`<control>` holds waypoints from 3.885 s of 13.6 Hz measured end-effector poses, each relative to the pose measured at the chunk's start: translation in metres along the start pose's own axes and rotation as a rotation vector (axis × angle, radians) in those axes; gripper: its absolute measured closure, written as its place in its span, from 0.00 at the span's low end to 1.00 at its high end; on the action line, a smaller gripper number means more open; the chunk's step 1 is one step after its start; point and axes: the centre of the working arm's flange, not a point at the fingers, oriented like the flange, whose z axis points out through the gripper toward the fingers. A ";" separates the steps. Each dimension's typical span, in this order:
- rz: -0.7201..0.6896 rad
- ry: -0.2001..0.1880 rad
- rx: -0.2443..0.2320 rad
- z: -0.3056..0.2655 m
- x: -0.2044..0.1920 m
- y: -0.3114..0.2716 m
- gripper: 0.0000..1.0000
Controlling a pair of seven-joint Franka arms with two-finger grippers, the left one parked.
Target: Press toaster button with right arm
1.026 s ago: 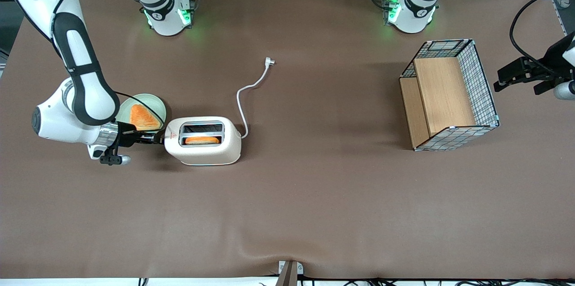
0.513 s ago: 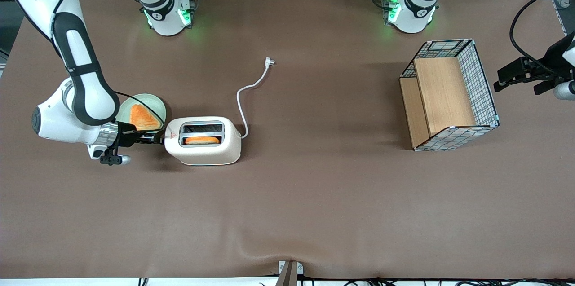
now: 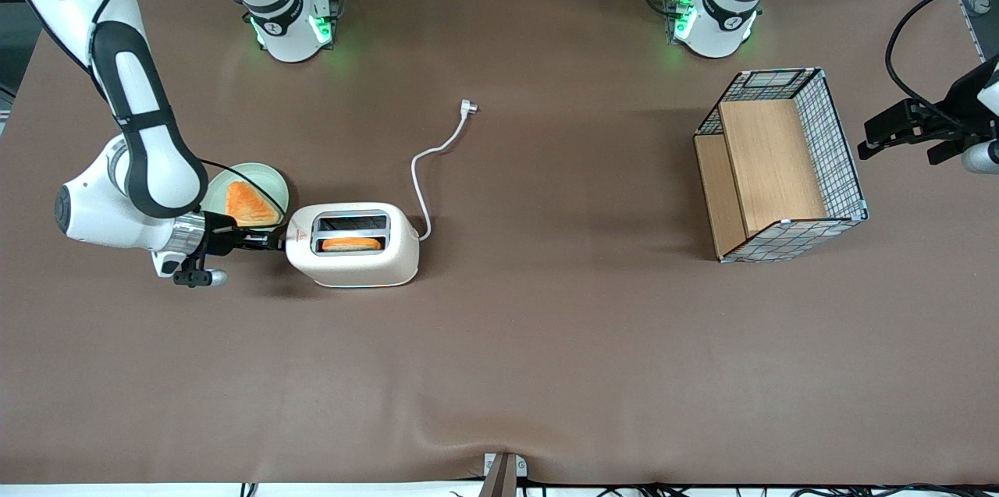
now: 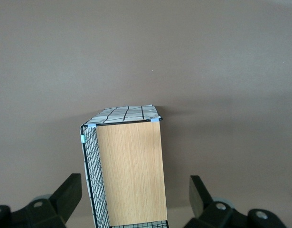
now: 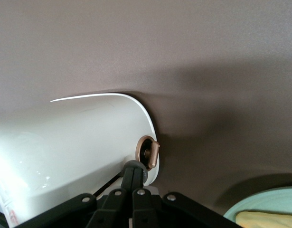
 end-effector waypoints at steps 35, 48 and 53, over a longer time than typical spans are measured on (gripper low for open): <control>-0.201 -0.007 -0.479 -0.325 -0.010 -0.160 0.00; -0.144 0.088 -0.500 -0.375 -0.113 -0.145 0.00; -0.152 0.092 -0.518 -0.373 -0.112 -0.148 0.00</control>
